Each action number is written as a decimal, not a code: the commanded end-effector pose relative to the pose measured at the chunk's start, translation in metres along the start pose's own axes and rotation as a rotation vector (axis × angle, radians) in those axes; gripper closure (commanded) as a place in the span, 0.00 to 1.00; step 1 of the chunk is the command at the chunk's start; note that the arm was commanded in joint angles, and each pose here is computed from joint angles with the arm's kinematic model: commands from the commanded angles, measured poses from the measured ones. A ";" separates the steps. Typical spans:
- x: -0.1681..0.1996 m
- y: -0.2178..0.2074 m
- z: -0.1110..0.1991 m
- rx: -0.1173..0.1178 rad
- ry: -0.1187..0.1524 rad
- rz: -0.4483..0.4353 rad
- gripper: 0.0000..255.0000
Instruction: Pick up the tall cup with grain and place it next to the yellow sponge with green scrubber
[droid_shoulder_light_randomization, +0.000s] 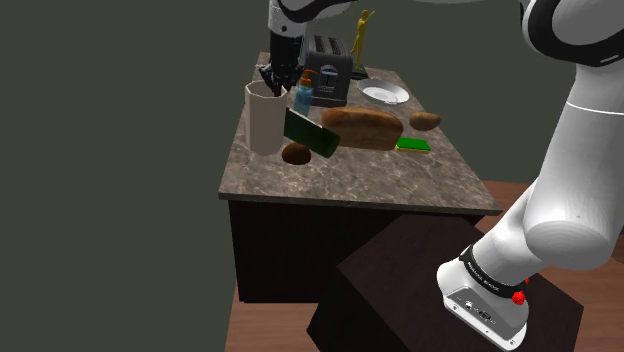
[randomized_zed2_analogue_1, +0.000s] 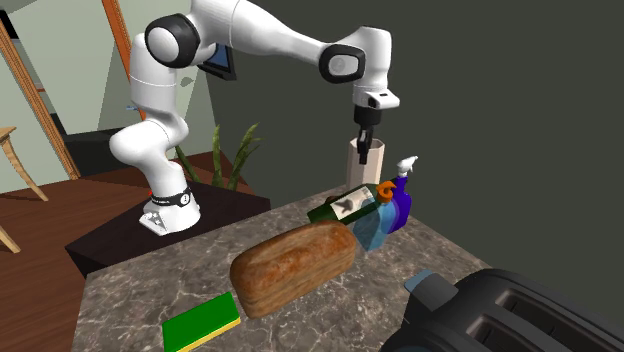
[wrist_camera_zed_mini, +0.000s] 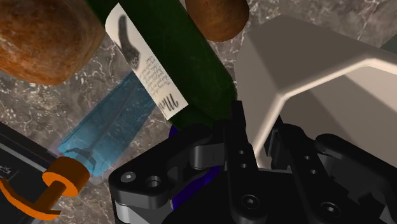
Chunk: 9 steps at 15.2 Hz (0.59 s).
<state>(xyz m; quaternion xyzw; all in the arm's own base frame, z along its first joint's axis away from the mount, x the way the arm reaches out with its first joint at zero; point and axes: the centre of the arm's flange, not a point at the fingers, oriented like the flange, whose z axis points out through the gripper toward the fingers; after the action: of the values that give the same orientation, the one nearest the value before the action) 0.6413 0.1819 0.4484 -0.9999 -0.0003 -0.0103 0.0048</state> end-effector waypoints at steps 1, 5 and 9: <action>0.000 0.001 -0.011 0.000 0.001 0.000 1.00; 0.001 0.001 -0.032 0.000 0.001 0.000 1.00; 0.001 0.000 -0.053 0.000 0.001 0.000 1.00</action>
<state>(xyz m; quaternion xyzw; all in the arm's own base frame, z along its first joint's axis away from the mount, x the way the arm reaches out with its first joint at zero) 0.6417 0.1810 0.4958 -0.9999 -0.0003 -0.0103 0.0048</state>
